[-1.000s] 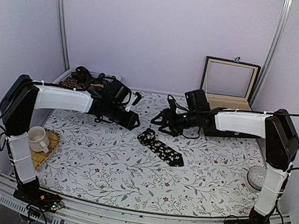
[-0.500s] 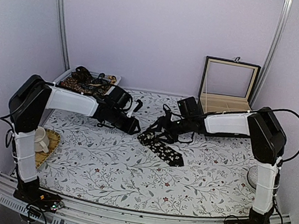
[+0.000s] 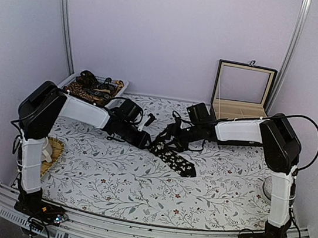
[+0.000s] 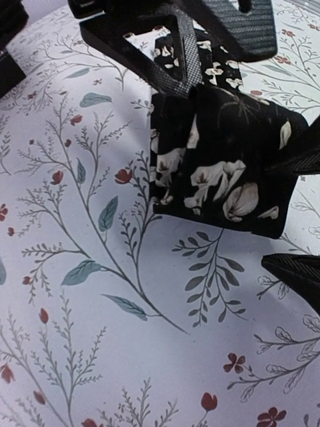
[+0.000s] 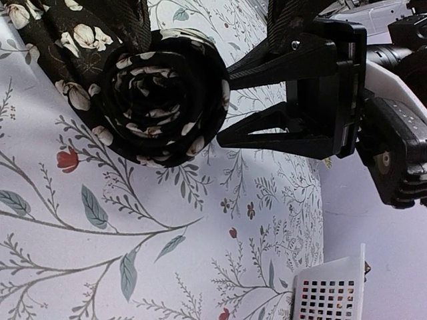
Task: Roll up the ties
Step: Roll the tie at the center of the board.
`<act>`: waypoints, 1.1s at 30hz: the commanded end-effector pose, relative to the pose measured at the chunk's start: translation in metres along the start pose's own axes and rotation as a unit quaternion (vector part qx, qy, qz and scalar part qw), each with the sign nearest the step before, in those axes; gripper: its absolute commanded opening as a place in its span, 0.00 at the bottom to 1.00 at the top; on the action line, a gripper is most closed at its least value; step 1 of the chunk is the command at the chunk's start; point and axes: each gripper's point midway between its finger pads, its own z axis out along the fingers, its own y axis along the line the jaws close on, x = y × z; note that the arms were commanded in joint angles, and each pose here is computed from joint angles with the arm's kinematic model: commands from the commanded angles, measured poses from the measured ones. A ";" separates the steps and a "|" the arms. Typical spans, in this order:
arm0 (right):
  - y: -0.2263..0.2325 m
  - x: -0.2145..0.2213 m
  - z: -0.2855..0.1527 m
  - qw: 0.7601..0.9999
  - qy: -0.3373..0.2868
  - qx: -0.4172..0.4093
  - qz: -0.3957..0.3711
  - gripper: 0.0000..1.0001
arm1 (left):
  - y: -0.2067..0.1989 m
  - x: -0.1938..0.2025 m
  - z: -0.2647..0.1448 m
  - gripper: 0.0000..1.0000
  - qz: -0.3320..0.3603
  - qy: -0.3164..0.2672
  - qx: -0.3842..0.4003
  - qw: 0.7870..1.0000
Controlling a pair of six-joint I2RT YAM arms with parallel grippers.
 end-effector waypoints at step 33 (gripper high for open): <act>-0.087 0.004 0.005 0.993 -0.004 0.119 -0.008 0.34 | -0.051 -0.023 -0.028 1.00 0.375 -0.004 0.101 0.921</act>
